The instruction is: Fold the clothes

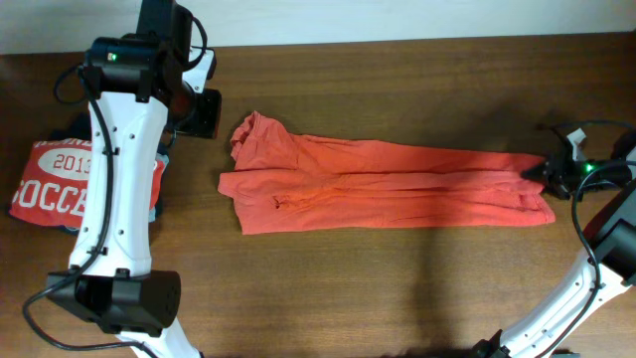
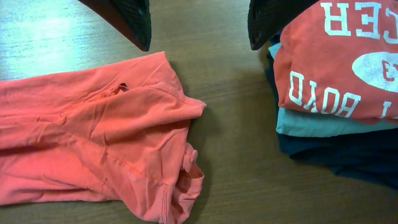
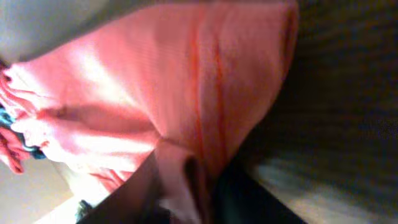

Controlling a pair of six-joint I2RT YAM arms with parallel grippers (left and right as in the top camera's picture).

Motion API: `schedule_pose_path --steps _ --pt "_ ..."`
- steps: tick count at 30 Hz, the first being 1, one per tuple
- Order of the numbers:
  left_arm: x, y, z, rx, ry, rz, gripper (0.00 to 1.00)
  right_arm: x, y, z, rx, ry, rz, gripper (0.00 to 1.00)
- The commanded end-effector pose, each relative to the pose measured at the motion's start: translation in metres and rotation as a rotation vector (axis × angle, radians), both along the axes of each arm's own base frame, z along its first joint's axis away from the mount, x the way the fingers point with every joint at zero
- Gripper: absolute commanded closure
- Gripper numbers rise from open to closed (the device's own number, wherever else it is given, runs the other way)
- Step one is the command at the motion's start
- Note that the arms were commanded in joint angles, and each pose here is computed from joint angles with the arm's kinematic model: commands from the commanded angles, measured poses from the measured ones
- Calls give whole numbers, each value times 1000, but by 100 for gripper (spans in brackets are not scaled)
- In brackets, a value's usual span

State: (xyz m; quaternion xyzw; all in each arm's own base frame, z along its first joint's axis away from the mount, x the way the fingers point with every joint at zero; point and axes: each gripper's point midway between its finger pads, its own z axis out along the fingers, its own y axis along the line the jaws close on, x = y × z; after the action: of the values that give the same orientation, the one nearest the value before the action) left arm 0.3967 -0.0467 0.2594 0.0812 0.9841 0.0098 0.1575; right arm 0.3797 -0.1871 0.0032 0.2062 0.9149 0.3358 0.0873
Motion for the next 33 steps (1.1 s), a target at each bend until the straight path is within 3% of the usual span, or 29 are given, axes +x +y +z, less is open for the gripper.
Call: schedule_pose_path --steps 1,7,13,18,23,32,33 --pt "-2 0 9 -3 -29 -15 50 -8 -10 -11 -26 77 -11 96" --pt "1 2 15 4 -59 -19 51 -3 -47 46 -222 132 -110 96" --pt "6 20 55 23 -205 29 50 15 -33 145 -353 -26 -114 96" --pt "6 35 98 13 -355 69 44 36 45 186 -384 -108 38 96" --pt "0 44 121 11 -425 91 43 48 136 177 -457 -49 218 96" --pt "-8 45 130 9 -448 94 43 51 321 161 -572 -118 525 96" --pt "-8 45 130 10 -444 93 43 46 362 152 -561 -142 584 96"
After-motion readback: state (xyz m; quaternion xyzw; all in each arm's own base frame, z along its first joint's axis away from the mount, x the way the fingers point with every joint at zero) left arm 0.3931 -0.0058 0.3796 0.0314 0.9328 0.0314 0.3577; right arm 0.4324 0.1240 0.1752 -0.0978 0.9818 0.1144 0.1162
